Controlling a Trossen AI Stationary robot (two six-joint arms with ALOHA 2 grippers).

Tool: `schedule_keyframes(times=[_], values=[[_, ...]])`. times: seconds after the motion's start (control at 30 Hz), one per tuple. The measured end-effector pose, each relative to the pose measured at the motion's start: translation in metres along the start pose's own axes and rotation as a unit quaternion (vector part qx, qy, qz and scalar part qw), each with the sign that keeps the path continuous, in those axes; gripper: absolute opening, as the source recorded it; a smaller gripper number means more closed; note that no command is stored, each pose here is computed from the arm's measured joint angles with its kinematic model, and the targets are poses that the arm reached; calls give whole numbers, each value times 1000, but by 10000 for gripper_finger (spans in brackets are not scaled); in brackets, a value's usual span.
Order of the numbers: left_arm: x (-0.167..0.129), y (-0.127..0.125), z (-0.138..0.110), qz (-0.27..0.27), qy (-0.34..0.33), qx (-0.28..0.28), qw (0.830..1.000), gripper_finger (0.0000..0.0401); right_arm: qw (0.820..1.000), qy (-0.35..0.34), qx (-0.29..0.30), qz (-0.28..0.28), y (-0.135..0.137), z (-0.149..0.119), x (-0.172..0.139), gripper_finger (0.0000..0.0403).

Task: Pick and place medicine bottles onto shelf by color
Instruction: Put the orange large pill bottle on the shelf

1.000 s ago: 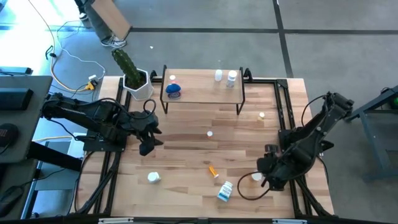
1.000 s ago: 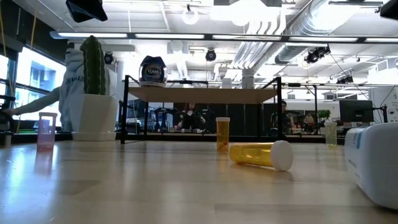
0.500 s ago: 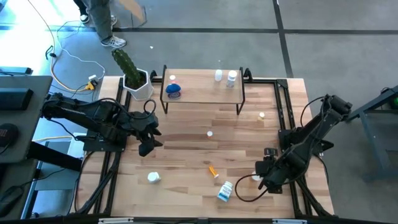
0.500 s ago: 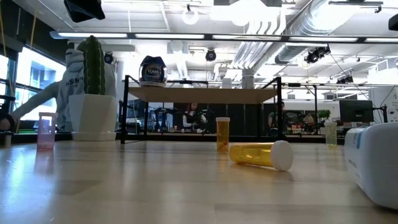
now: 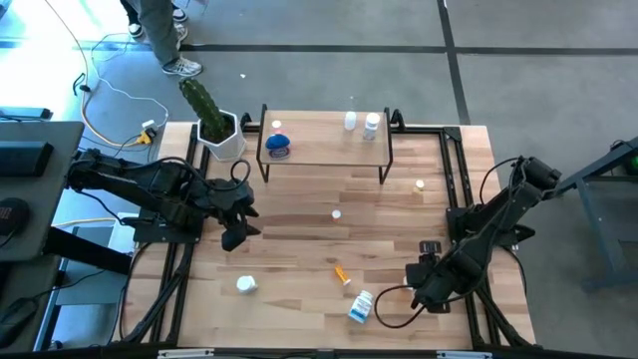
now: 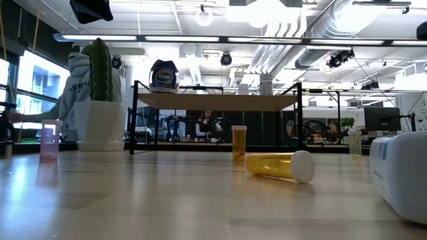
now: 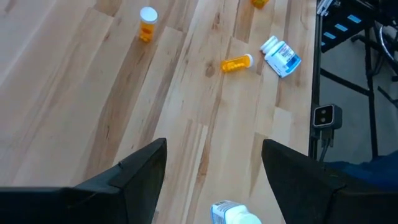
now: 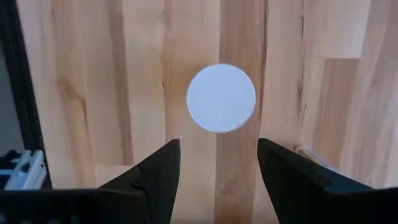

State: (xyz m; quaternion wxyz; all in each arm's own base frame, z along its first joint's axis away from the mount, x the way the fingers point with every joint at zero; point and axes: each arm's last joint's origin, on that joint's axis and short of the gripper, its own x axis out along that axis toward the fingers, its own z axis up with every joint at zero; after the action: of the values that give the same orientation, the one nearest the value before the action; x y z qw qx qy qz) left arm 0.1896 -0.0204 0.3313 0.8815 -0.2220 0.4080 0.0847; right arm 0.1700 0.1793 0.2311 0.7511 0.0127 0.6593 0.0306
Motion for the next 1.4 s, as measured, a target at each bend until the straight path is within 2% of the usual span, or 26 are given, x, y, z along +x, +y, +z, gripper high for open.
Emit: schedule_keyframes(times=[0.53,0.8,1.1,1.4], values=[[0,0,0,1,0,0,1000,255,999,-17,51,-7,-9,11,2,205],[0,0,0,1,0,9,1000,255,995,-8,101,0,-13,4,24,205],[0,0,-1,3,2,10,1000,255,995,-20,100,13,-10,6,24,205],[0,0,-1,3,3,19,1000,255,994,-32,102,-4,-12,7,24,205]])
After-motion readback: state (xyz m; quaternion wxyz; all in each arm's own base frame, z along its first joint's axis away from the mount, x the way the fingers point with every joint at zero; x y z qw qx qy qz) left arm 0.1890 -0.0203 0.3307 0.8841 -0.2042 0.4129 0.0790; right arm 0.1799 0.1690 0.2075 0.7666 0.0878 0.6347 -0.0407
